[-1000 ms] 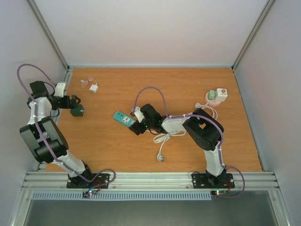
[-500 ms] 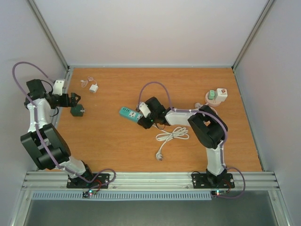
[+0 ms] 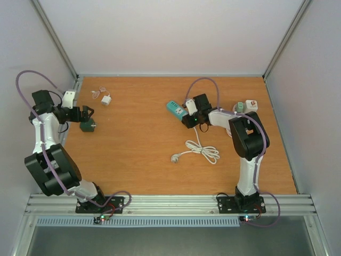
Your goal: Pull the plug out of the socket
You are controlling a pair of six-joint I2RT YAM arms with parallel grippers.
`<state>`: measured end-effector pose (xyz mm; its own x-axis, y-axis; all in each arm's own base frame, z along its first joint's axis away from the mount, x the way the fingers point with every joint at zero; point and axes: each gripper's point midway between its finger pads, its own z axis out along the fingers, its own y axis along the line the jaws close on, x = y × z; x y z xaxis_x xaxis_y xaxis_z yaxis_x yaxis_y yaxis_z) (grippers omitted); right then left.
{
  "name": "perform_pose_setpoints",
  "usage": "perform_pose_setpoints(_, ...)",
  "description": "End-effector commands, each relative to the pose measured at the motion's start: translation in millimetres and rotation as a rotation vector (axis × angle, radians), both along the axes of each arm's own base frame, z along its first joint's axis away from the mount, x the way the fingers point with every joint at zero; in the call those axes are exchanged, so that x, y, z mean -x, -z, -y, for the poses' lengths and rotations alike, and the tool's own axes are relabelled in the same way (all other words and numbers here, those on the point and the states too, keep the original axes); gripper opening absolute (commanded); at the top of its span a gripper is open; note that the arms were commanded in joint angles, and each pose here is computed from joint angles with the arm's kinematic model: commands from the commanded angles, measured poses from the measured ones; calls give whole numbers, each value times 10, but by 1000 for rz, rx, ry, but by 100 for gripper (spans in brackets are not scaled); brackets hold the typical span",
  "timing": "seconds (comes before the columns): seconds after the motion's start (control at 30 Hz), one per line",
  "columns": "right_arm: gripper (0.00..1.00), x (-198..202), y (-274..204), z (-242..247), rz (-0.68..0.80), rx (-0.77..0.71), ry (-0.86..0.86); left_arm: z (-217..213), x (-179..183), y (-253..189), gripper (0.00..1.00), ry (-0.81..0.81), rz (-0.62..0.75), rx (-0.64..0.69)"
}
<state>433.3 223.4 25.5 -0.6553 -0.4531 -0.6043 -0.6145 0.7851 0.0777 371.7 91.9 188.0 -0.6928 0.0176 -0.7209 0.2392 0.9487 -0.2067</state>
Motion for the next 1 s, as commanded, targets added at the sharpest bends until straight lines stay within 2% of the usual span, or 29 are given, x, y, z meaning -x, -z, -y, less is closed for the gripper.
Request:
perform_pose_setpoints(0.0, 55, -81, 171, 343, -46, 57, 53, 95, 20, -107, 100, 16, 30, 10)
perform_pose_setpoints(0.27, 54, -439, 242, 788, -50, 67, 167, 182, 3, -124, 100, 25, 29, 9)
perform_pose_setpoints(0.73, 56, -1157, 377, 1194, -60, 62, 313, 229, 23, -180, 100, 27, 36, 1)
perform_pose_setpoints(0.97, 63, -1443, 209, 1236, -49, 29, 338, 274, 31, -195, 100, 36, 37, -1)
